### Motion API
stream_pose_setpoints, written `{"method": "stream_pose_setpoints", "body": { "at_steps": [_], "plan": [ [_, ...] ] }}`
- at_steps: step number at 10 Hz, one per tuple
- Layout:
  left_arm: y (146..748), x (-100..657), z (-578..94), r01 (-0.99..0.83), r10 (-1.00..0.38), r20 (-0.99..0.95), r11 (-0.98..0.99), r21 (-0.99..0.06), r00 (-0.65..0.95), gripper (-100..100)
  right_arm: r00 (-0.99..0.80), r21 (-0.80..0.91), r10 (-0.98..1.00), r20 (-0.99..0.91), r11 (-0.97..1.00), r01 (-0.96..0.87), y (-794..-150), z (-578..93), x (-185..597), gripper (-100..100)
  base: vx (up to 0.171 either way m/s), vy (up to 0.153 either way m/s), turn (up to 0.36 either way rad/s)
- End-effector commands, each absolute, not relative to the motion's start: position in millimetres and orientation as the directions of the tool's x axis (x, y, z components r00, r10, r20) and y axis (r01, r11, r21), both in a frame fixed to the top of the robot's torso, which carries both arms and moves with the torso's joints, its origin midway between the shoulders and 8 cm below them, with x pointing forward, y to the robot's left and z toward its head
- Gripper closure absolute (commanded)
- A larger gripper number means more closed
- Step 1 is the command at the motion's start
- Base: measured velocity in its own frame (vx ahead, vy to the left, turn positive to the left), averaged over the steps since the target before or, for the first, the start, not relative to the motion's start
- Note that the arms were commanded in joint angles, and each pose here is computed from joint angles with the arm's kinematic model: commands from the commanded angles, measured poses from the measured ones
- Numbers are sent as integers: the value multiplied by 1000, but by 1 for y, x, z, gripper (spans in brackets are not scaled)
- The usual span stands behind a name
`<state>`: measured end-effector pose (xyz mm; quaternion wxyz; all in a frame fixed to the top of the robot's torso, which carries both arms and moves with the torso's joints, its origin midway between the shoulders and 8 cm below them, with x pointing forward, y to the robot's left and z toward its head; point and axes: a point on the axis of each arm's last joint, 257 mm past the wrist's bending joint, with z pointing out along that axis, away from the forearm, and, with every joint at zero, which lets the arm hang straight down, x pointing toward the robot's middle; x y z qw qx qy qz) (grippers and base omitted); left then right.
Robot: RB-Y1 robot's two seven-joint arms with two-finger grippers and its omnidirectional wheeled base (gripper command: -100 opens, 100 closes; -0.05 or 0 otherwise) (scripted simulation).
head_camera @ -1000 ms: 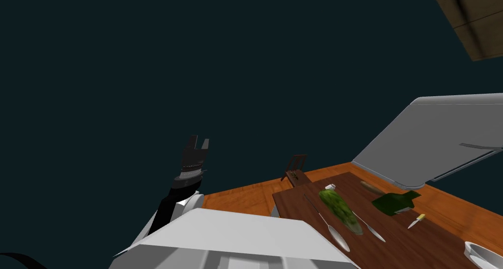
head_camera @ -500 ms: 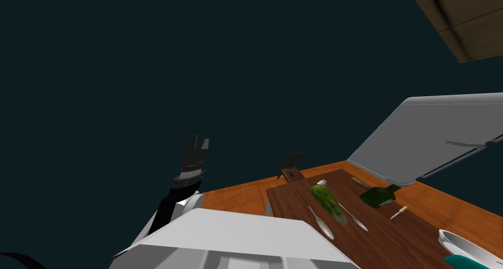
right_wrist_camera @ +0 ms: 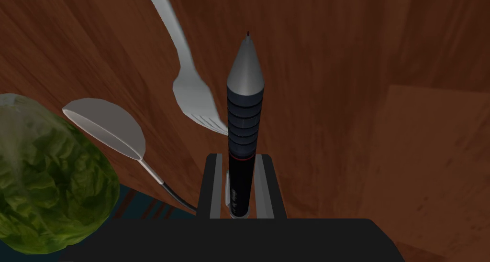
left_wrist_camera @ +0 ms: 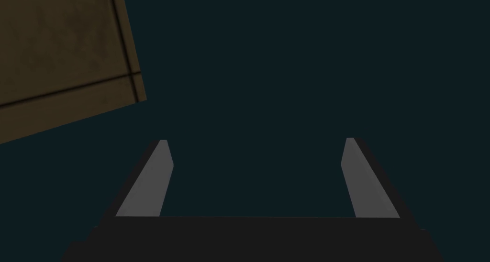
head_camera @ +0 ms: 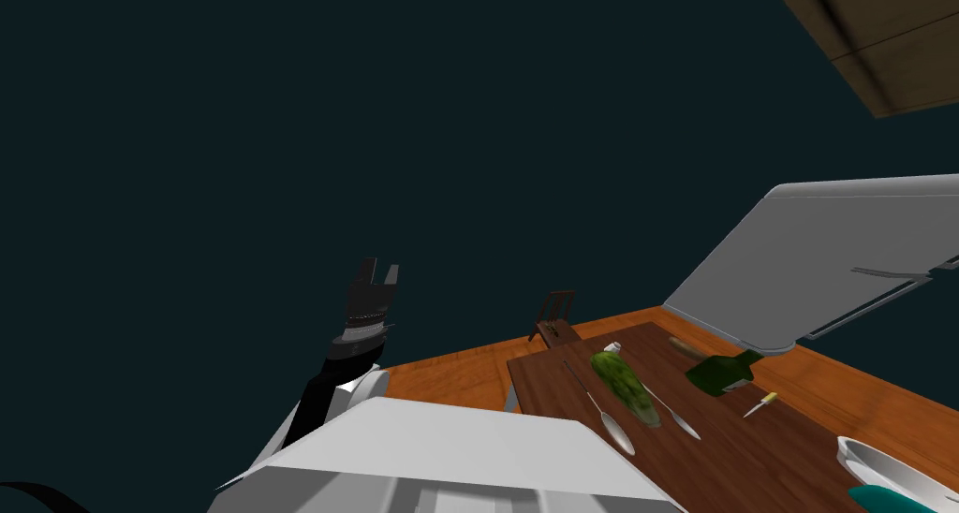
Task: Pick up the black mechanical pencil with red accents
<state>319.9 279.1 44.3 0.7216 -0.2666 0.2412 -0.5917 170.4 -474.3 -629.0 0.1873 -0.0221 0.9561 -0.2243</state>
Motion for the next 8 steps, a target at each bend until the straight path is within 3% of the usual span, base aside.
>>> {"method": "stream_pose_setpoints", "body": {
  "at_steps": [1, 2, 3, 8],
  "plan": [
    [279, 320, 44, 725, -982, -33, 158, -670, 184, 0, -929, -437, -126, -348, 898, 42, -474, -629, 170, 100, 0, 0, 0],
    [279, 320, 44, 725, -982, -33, 158, -670, 184, 0, -929, -437, -126, -348, 898, 42, -474, -629, 170, 0, 0, 0, 0],
    [279, 320, 44, 725, -982, -33, 158, -670, 184, 0, -929, -436, -122, -349, 899, 46, -484, -626, 163, 100, 34, 64, 12],
    [279, 320, 44, 725, -982, -32, 158, -670, 184, 0, -930, -436, -117, -348, 899, 50, -505, -621, 147, 100, 32, 66, 4]
  ]
}}
